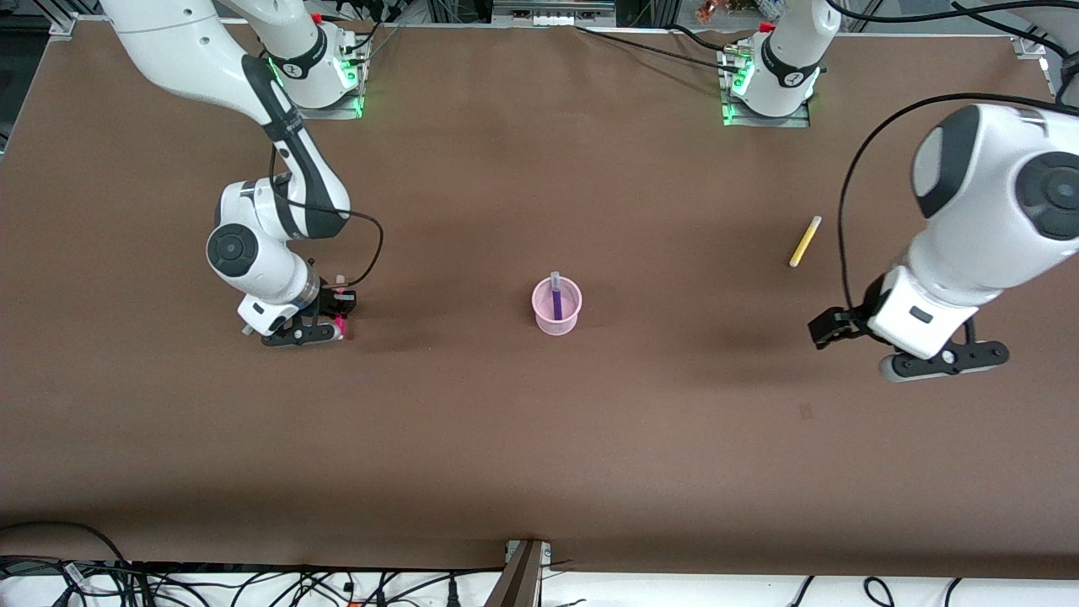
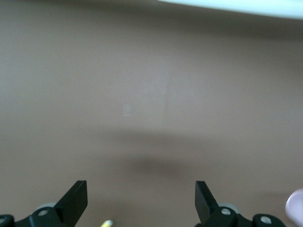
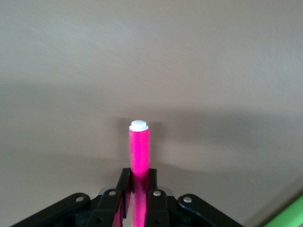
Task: Organize pens into pink holder with both arms
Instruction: 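Withdraw the left gripper while the right gripper carries magenta marker toward cup, then lower the magenta marker into the pink cup with the right gripper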
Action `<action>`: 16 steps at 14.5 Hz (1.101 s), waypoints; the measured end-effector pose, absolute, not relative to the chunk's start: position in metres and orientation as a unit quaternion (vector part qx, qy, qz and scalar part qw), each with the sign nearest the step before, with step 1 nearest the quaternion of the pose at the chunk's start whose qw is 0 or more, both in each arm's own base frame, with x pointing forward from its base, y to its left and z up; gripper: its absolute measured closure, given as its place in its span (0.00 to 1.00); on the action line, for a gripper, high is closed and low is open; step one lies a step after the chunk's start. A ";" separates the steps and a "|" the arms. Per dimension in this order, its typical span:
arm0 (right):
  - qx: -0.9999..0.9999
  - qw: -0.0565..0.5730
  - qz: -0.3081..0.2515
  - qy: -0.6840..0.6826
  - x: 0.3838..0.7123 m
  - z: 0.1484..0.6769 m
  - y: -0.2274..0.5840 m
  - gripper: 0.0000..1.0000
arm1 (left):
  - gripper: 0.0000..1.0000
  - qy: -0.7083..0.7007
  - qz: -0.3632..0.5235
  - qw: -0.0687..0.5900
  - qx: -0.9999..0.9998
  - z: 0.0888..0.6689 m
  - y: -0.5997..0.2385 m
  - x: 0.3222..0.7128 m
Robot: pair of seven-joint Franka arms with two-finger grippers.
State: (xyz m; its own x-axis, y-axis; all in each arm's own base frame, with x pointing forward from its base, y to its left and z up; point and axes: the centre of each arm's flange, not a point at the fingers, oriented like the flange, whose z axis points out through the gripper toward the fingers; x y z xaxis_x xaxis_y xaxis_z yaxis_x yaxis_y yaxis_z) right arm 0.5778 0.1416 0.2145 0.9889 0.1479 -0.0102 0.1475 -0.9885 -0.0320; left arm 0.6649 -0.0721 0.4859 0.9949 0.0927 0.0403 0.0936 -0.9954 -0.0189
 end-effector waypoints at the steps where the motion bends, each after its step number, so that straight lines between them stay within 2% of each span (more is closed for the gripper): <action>1: -0.996 0.021 -0.005 -0.085 0.579 0.229 0.153 0.83 | 0.00 -0.028 -0.007 0.010 -1.000 0.485 -0.055 0.664; 7: -0.982 0.059 -0.058 -0.169 0.570 0.296 0.240 0.83 | 0.00 -0.023 0.000 -0.014 -1.000 0.494 -0.007 0.660; 11: -0.962 0.094 -0.124 -0.222 0.566 0.348 0.319 0.83 | 0.00 -0.025 0.002 -0.024 -0.999 0.493 -0.010 0.660; 16: -0.934 0.133 -0.201 -0.262 0.562 0.368 0.397 0.83 | 0.00 -0.044 -0.005 -0.039 -0.998 0.494 0.007 0.661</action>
